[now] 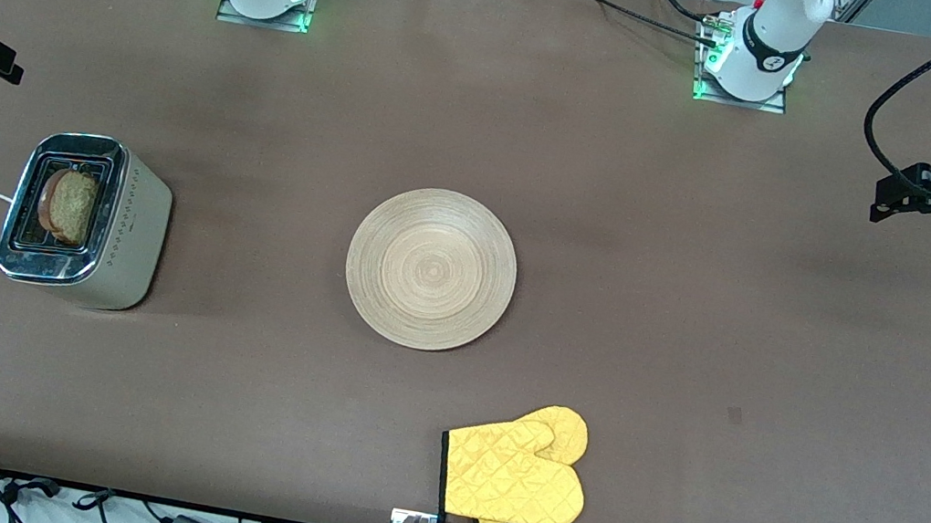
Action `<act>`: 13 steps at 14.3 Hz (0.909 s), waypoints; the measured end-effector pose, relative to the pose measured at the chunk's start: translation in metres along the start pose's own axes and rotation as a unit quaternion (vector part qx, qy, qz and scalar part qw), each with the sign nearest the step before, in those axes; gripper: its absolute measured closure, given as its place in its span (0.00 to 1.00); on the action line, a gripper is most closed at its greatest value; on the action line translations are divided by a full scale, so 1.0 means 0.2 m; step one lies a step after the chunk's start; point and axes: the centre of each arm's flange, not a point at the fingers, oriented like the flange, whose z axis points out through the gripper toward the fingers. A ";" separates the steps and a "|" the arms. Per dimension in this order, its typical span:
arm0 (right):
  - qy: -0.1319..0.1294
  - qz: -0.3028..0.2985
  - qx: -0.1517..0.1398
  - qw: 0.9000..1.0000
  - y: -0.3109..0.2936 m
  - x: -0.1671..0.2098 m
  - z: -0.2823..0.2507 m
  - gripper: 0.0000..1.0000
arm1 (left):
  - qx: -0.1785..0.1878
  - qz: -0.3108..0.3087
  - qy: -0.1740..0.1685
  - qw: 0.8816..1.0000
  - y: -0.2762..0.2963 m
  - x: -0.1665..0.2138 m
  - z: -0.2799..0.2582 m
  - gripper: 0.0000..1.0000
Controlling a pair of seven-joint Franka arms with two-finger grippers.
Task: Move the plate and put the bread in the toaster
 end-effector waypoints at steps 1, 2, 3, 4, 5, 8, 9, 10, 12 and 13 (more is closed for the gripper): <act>0.000 -0.001 0.000 1.000 -0.01 0.00 0.00 0.00 | 0.000 0.000 0.000 1.000 0.00 0.00 0.00 0.00; 0.001 -0.003 0.000 1.000 -0.02 0.00 -0.01 0.00 | 0.000 0.000 0.000 1.000 0.00 0.00 0.00 0.00; 0.002 -0.003 -0.001 1.000 -0.02 0.00 -0.01 0.00 | 0.000 0.000 0.000 1.000 0.00 0.00 0.00 0.00; 0.002 0.000 0.000 1.000 -0.01 0.00 -0.01 0.00 | 0.000 0.000 0.000 1.000 0.00 0.00 0.00 0.00; 0.002 0.003 0.000 1.000 0.00 0.00 -0.01 0.00 | 0.000 -0.001 0.000 1.000 0.00 0.00 0.00 0.00; 0.003 0.009 0.001 1.000 0.03 0.00 -0.02 0.00 | 0.000 -0.001 0.000 1.000 0.00 0.00 0.00 0.00; 0.004 0.009 0.002 1.000 0.03 0.00 -0.02 0.00 | 0.000 -0.001 0.000 1.000 0.00 0.00 0.00 0.00; 0.004 0.008 0.001 1.000 0.03 0.00 -0.02 0.00 | 0.000 -0.001 0.000 1.000 0.00 0.00 0.00 0.00; 0.005 0.006 0.001 1.000 0.01 0.00 -0.03 0.00 | 0.000 -0.001 0.000 1.000 0.00 0.00 0.00 0.00; 0.006 0.006 0.001 1.000 0.01 0.00 -0.03 0.00 | 0.000 -0.001 0.000 1.000 0.00 0.00 0.00 0.00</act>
